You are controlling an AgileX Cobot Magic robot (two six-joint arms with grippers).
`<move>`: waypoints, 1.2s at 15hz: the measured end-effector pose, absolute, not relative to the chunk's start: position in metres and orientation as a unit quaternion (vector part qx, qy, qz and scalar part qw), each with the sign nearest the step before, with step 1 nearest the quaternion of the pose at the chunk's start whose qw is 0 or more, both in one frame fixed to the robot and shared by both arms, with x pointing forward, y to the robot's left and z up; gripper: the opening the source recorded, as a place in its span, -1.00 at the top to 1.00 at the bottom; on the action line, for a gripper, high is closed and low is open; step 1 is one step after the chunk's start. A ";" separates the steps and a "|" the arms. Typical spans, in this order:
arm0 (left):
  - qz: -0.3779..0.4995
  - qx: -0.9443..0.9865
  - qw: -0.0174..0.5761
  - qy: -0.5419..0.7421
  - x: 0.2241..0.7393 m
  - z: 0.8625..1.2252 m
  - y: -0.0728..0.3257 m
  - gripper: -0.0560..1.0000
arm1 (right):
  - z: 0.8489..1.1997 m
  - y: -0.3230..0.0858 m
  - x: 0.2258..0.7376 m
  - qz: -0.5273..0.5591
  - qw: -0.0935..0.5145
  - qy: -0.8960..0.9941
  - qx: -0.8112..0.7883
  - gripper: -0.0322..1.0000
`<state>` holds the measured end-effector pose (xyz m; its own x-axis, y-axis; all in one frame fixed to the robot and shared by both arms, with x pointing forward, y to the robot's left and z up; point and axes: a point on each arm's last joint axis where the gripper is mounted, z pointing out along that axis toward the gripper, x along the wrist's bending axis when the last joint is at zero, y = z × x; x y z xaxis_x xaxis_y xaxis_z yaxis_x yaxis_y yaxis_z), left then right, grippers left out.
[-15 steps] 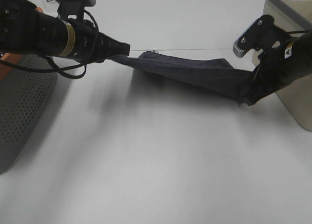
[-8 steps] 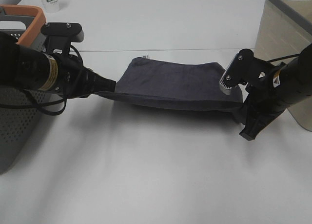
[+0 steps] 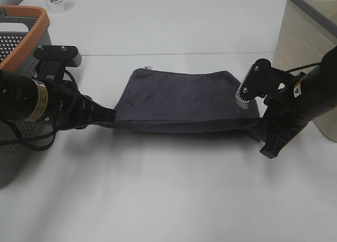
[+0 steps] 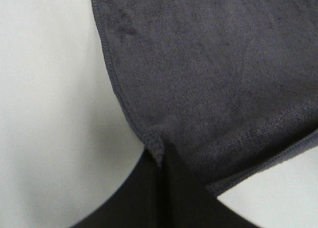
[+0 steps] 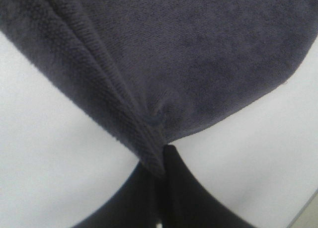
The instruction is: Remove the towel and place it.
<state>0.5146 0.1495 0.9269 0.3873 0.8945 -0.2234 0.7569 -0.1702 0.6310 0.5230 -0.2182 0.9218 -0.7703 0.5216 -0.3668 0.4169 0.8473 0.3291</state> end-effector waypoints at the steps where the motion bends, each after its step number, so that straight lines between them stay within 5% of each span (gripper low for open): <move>1: 0.102 0.758 0.343 0.545 0.515 0.927 0.150 0.89 | 0.922 -0.218 0.523 0.115 0.227 0.935 0.248 0.90; 2: 0.106 0.758 0.340 0.547 0.515 0.927 0.151 0.85 | 0.922 -0.218 0.522 0.111 0.224 0.937 0.243 0.90; 4: 0.121 0.754 0.329 0.556 0.517 0.926 0.156 0.43 | 0.919 -0.223 0.519 0.089 0.204 0.945 0.238 0.87; 5: 0.121 0.754 0.329 0.556 0.517 0.926 0.156 0.30 | 0.919 -0.224 0.517 0.083 0.197 0.947 0.239 0.75; 7: 0.121 0.754 0.329 0.556 0.517 0.926 0.156 -0.30 | 0.918 -0.224 0.516 0.080 0.189 0.952 0.229 0.29; 8: 0.121 0.754 0.329 0.556 0.517 0.926 0.156 -0.34 | 0.918 -0.224 0.516 0.081 0.188 0.952 0.229 0.13; 10: 0.120 0.753 0.330 0.556 0.517 0.926 0.156 -0.41 | 0.918 -0.223 0.516 0.085 0.185 0.953 0.224 -0.56; 14: 0.108 0.753 0.346 0.549 0.519 0.930 0.151 -0.41 | 0.927 -0.224 0.512 0.086 0.188 0.953 0.222 -0.65; 18: 0.107 0.733 0.429 0.518 0.545 0.970 0.130 -0.41 | 0.991 -0.223 0.509 0.181 0.316 0.899 0.243 -0.65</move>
<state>0.5449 0.1305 0.9696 0.4413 0.8500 -0.2876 0.6669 -0.0962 0.7389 0.5092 -0.2232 0.9909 -0.6825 0.5510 -0.4802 0.3229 0.8168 0.4781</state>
